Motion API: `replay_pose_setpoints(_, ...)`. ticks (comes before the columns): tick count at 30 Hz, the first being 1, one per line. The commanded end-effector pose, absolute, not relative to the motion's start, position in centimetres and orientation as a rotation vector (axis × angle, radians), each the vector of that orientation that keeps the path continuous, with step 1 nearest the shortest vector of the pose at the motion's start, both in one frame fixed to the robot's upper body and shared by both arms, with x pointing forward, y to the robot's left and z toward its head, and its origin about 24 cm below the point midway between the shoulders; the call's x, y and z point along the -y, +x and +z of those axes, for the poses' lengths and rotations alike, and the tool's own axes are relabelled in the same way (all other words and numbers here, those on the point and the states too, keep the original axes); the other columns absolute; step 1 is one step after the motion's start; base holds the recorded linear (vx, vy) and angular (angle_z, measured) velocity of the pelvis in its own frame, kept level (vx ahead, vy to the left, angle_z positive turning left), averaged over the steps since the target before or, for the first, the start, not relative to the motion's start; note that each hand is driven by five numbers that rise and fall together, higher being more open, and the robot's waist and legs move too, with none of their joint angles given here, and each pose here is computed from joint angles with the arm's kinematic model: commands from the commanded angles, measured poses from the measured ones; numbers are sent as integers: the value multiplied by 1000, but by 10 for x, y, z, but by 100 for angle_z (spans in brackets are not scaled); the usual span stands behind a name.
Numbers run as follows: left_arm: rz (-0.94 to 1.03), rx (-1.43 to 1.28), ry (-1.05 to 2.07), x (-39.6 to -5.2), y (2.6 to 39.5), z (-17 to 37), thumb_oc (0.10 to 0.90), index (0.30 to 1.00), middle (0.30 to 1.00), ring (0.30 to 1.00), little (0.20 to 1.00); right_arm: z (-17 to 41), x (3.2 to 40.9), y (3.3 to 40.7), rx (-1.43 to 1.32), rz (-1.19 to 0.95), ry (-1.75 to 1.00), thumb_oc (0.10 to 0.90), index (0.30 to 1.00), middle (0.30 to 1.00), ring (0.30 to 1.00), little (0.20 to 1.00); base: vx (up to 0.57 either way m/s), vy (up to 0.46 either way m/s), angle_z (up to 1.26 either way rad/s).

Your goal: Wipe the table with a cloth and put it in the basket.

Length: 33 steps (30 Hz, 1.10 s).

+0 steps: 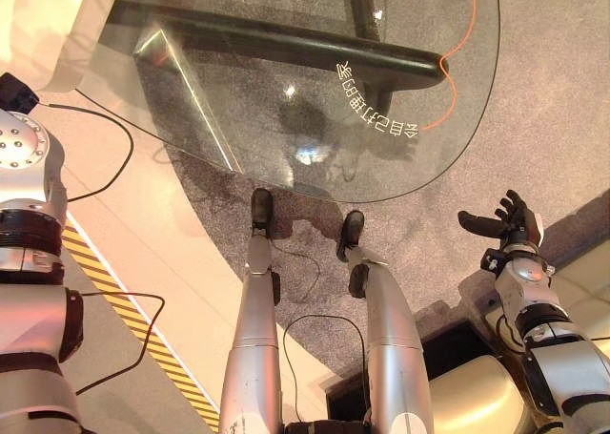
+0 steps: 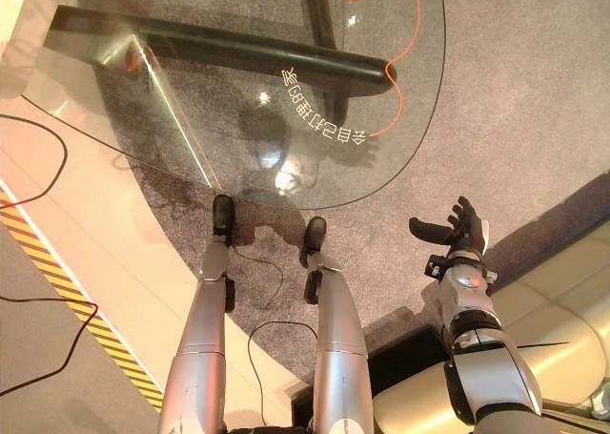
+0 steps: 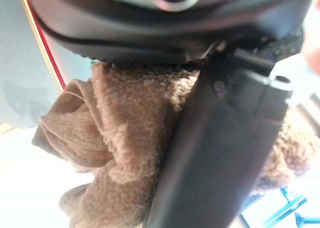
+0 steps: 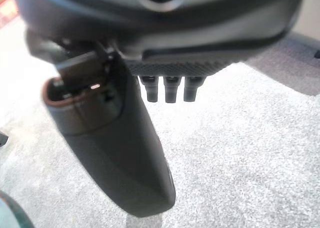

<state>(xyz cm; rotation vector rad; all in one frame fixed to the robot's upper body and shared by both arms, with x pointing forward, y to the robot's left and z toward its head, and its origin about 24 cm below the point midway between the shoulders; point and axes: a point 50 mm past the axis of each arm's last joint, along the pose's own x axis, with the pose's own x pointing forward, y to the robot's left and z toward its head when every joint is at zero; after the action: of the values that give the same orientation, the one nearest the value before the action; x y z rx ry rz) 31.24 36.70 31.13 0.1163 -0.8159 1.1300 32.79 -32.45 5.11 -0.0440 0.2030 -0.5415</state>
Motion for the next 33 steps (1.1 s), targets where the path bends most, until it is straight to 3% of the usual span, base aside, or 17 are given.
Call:
replay_pose_setpoints(1,1206,1020,58,-389,271,376,100,300,300,300,200,49,364,297,-203,-644,-107,800,900,900,900,900,0,0,0)
replay_pose_setpoints(17,1055,683,149,-402,293,352,100,300,300,300,200,53,367,297,-188,-646,-112,800,900,900,900,900,0,0,0)
replay_pose_setpoints(33,975,551,149,-405,303,348,100,300,300,300,200,58,370,297,-172,-651,-112,800,900,900,900,900,-5,-1,0)
